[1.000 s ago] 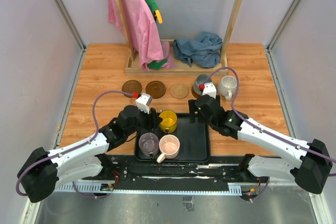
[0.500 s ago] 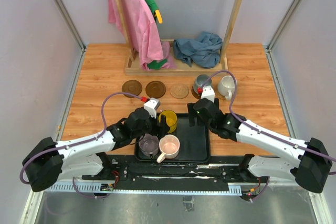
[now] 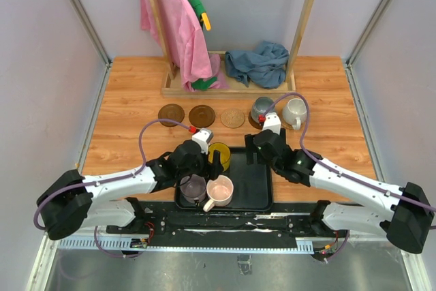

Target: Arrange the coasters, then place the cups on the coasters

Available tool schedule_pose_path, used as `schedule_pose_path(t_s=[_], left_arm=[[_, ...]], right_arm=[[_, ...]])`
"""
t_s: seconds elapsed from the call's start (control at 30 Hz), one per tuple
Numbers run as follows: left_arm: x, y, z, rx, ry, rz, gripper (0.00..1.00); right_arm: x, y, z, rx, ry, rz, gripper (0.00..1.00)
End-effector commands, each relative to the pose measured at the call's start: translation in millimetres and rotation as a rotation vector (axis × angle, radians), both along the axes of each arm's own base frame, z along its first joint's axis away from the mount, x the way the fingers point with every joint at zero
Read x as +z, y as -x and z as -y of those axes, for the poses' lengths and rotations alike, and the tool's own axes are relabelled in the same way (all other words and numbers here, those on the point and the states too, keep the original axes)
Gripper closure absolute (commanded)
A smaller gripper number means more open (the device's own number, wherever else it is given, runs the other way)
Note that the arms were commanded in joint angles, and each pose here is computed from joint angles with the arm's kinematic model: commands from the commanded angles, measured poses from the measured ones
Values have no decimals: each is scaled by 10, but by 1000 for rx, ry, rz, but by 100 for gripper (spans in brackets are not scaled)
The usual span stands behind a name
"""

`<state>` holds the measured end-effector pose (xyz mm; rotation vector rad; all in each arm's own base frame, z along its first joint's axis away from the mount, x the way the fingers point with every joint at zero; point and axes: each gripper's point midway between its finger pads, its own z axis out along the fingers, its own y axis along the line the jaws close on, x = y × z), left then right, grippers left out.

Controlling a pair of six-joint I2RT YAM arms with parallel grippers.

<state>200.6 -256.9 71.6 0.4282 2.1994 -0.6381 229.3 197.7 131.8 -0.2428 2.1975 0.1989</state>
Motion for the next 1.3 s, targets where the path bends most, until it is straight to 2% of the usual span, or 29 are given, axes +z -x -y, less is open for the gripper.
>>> schedule_pose_path(t_s=[0.0, 0.2, 0.4, 0.6, 0.83, 1.03, 1.27], left_arm=[[53, -45, 98, -1, 5, 17, 16], [-44, -78, 116, 5, -26, 1, 21], [-134, -55, 66, 11, -56, -13, 49], [-160, -19, -11, 14, -72, -13, 67], [-183, -2, -26, -7, -89, -5, 98], [22, -87, -33, 10, -62, 67, 99], [654, -353, 1, 67, -4, 240, 100]], right_arm=[[-20, 15, 40, -23, -5, 17, 16], [-50, 21, 24, -20, -1, 3, 16], [-67, 15, -11, -14, 4, -8, 15], [-76, -1, -57, -10, 5, -18, 15], [-85, -6, -98, -6, 2, -30, 15], [-71, -3, -66, -17, 4, -26, 15], [-85, -3, 17, -50, 13, -17, 15]])
